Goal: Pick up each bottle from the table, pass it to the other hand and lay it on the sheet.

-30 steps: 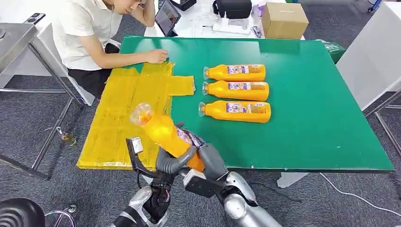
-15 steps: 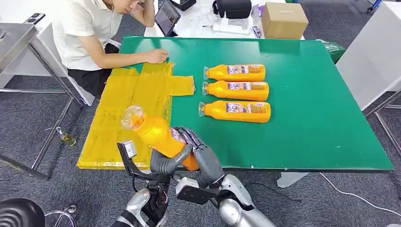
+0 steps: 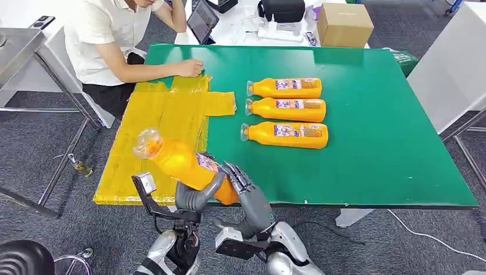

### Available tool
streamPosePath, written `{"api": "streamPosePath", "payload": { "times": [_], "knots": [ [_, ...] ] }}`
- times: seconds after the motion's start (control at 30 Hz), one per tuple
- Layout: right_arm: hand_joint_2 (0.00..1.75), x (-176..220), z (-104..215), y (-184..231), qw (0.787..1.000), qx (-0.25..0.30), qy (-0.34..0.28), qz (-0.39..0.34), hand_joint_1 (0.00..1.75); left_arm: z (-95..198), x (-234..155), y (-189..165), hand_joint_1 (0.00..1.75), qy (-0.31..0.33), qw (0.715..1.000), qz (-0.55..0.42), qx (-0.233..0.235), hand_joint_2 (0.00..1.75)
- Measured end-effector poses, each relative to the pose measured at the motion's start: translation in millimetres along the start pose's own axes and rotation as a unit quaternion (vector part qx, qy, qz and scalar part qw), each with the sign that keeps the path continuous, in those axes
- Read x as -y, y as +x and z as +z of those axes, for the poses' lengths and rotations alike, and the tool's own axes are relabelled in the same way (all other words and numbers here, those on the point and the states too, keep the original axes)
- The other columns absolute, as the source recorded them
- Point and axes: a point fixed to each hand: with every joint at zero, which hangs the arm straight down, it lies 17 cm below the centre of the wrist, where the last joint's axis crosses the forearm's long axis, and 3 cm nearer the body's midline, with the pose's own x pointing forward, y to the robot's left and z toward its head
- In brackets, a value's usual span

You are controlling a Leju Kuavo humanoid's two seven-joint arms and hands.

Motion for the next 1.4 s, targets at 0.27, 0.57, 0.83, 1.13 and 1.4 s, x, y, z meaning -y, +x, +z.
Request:
{"api": "streamPosePath", "payload": {
  "times": [0.27,0.57,0.83,1.13,1.4],
  "knots": [
    [1.75,38,12,19,0.992,0.029,-0.116,0.040,0.00,-13,-21,28,1.75,0.053,0.961,-0.253,0.099,1.75],
    [1.75,188,10,60,0.927,0.047,-0.362,0.083,0.00,-23,-32,29,1.75,0.033,0.881,-0.456,0.119,1.75],
    [1.75,232,25,52,0.895,0.013,-0.442,0.063,0.00,-54,-67,50,1.75,0.040,0.756,-0.640,0.132,1.75],
    [1.75,234,31,38,0.887,-0.009,-0.462,0.022,0.00,-113,-105,63,1.75,0.043,0.546,-0.833,0.076,1.75],
    [1.75,225,31,28,0.889,-0.023,-0.456,0.008,0.00,-140,-151,48,1.75,0.030,0.492,-0.868,-0.063,1.75]
  ]
}}
